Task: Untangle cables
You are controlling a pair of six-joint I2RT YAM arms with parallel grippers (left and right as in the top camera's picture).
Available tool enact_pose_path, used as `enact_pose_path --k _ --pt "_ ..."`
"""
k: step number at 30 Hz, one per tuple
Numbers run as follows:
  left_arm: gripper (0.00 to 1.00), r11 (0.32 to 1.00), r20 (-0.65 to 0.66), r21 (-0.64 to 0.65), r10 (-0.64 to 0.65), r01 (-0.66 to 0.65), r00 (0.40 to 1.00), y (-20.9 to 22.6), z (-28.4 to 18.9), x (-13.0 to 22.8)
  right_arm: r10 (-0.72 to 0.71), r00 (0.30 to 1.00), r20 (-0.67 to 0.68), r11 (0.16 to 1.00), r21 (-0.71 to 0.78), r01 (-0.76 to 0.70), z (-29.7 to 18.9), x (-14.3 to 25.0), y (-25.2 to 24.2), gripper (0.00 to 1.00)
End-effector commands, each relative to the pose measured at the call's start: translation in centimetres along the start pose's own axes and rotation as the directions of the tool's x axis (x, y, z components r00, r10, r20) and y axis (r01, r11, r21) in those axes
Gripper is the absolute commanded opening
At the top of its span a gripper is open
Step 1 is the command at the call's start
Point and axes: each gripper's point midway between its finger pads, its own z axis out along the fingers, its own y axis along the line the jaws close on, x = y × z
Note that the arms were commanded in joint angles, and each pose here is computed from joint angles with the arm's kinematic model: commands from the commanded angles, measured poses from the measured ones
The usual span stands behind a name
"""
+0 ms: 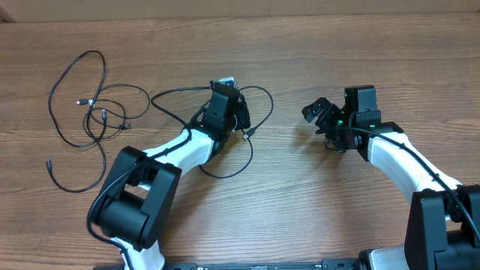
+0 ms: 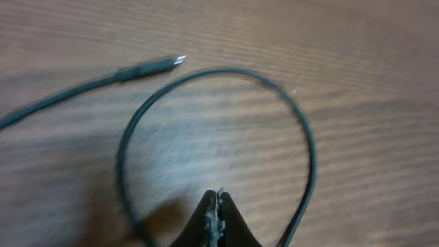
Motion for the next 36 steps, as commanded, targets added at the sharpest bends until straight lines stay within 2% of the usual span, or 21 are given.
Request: enact_pose_path --k 1,8,14,19,25,30,33,36 --pt "0.04 1.000 -0.027 -0.004 -0.008 0.008 1.000 0.3 1.8 1.7 0.005 1.000 -0.005 1.000 -0.001 -0.005 0.2 0.1 -0.1 1.00" --pt "0.04 0.997 -0.138 -0.072 0.002 -0.012 0.990 2.5 2.8 5.1 0.005 1.000 -0.005 1.000 -0.001 -0.005 0.2 0.1 -0.1 1.00" --pt "0.04 0.986 -0.246 -0.156 0.026 -0.066 0.969 4.3 2.1 5.9 0.005 1.000 -0.005 1.000 -0.001 -0.005 0.2 0.1 -0.1 1.00" --pt "0.04 0.925 -0.340 -0.357 0.002 -0.131 0.940 8.2 -0.2 5.7 0.005 1.000 -0.005 1.000 -0.001 -0.005 0.2 0.1 -0.1 1.00" --pt "0.07 0.833 -0.435 -0.492 0.017 -0.254 0.900 11.9 -2.9 6.6 0.005 1.000 -0.005 1.000 -0.001 -0.005 0.2 0.1 -0.1 1.00" --pt "0.10 0.813 -0.492 -0.518 -0.028 -0.266 0.870 13.3 -4.3 7.6 0.005 1.000 -0.005 1.000 -0.001 -0.005 0.2 0.1 -0.1 1.00" --pt "0.11 0.853 -0.555 -0.467 -0.075 -0.236 0.828 12.6 -4.7 9.3 0.005 1.000 -0.005 1.000 -0.001 -0.005 0.2 0.1 -0.1 1.00" --pt "0.12 0.854 -0.589 -0.462 -0.092 -0.241 0.803 12.7 -5.4 10.1 0.005 1.000 -0.005 1.000 -0.001 -0.005 0.2 0.1 -0.1 1.00"
